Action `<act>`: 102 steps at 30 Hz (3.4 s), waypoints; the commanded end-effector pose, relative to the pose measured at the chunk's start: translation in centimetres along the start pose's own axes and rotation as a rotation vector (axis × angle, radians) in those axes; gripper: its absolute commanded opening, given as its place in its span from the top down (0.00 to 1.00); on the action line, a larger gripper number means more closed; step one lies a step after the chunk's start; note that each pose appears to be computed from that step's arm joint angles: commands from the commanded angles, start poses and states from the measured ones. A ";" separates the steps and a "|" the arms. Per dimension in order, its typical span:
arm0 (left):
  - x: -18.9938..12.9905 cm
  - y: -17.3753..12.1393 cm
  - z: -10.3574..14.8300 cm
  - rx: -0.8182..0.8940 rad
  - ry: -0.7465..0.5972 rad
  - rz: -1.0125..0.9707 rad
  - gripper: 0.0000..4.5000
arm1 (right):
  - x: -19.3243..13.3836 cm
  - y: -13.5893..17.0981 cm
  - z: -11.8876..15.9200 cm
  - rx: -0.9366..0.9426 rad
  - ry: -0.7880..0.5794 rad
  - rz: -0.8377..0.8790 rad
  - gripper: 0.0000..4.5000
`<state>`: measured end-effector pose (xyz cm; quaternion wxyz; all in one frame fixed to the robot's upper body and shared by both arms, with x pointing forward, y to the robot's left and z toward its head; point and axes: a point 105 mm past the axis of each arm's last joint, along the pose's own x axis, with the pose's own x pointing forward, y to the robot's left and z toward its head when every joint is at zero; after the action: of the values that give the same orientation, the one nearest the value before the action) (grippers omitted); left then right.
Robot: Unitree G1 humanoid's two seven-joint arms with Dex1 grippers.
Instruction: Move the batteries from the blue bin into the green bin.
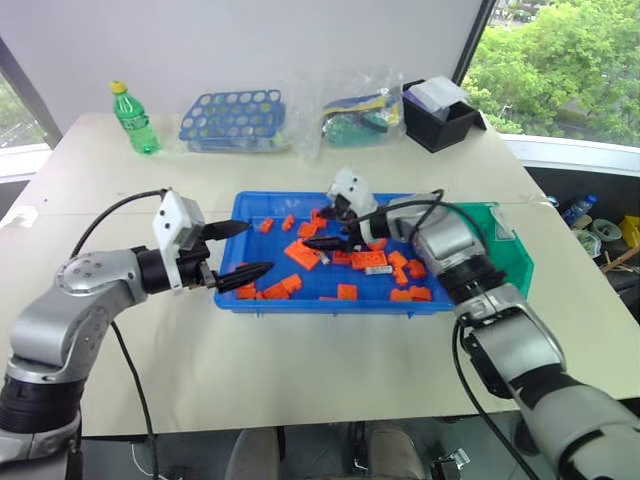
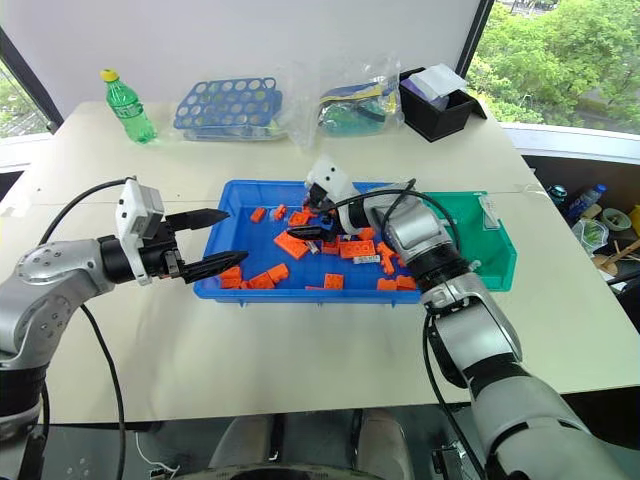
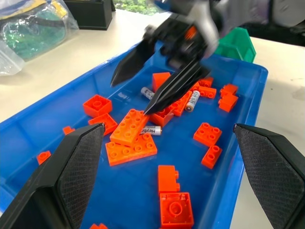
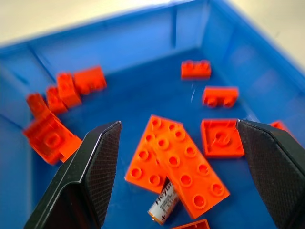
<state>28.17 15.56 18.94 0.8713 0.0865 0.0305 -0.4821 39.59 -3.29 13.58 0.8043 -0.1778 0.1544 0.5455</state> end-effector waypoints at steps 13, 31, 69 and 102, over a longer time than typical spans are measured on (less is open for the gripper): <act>-0.9 -0.3 1.5 0.048 -0.030 0.048 0.00 | 1.5 -1.4 -1.8 0.027 0.040 -0.041 0.17; 0.4 0.3 1.7 0.052 -0.041 0.008 0.00 | 0.9 2.4 1.8 0.024 -0.122 0.033 0.97; 0.1 0.3 1.9 0.068 -0.058 0.040 0.00 | 1.3 -3.2 -3.4 0.071 0.150 -0.180 0.86; 3.7 0.7 1.8 0.005 -0.103 -0.110 0.00 | -24.6 0.2 -10.1 0.535 0.019 -0.989 0.43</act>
<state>30.83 12.88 19.29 0.8494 0.0476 0.0121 -0.5255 29.64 -27.89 13.95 0.9740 -0.0008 0.2222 0.0437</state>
